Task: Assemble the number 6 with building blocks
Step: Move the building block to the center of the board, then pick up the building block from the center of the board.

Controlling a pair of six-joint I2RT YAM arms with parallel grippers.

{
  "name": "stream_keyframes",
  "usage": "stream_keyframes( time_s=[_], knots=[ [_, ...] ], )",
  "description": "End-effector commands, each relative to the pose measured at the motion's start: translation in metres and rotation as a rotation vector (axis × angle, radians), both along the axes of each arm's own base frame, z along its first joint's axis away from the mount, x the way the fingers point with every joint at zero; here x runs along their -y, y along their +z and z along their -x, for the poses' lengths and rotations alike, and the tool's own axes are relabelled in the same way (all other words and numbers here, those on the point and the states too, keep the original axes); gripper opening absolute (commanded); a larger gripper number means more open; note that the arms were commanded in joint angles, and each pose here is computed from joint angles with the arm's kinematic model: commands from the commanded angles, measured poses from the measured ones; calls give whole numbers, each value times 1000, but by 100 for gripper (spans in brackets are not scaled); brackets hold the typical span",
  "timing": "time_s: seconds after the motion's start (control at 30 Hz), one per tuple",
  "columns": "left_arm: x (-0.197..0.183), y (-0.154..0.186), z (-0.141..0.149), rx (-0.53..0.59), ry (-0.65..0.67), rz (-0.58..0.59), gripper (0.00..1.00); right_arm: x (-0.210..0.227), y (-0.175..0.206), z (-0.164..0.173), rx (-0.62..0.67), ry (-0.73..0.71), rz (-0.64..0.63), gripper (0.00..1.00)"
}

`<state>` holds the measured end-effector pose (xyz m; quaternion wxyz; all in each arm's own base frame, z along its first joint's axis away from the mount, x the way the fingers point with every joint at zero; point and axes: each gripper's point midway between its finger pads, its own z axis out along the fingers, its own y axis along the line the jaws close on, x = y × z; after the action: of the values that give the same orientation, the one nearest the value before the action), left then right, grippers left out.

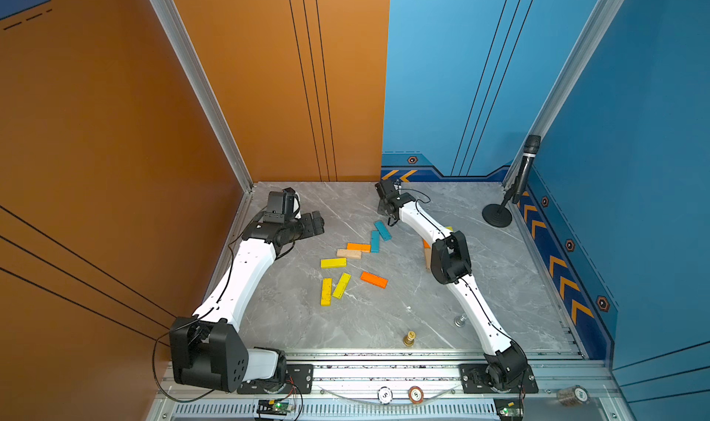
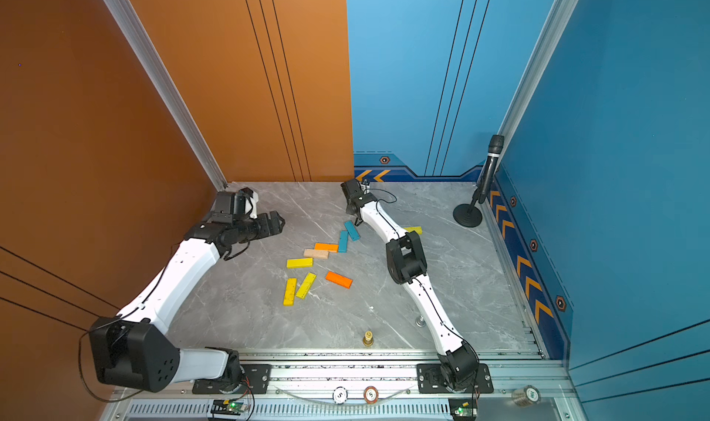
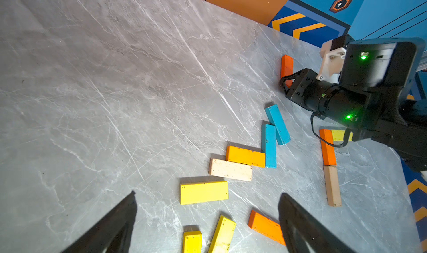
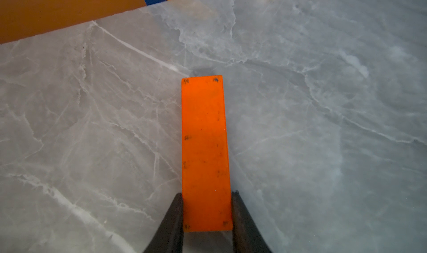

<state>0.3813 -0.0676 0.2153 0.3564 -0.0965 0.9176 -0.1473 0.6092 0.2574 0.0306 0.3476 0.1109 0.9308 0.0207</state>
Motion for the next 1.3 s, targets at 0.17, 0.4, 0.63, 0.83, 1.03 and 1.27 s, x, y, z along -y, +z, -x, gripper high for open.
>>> stream_keyframes(
  time_s=[0.17, 0.4, 0.63, 0.83, 1.03, 1.27],
  knots=[
    [-1, 8, 3, 26, -3, 17, 96, 12, 13, 31, -115, 37, 5, 25],
    [-1, 8, 2, 27, 0, 41, 96, 25, 11, 95, -245, 71, 41, 25],
    [-1, 8, 0, 28, -2, 63, 96, 19, 10, 160, -312, 141, 66, 38],
    [-2, 9, 1, 30, 1, 75, 95, 19, 28, 158, -323, 204, 76, 58],
    [-3, 9, 2, 33, 4, 69, 96, 30, 25, 141, -352, 220, 78, 61],
    [-4, 5, 0, 23, 5, 66, 96, 25, 13, 121, -360, 212, 31, 60]
  ],
)
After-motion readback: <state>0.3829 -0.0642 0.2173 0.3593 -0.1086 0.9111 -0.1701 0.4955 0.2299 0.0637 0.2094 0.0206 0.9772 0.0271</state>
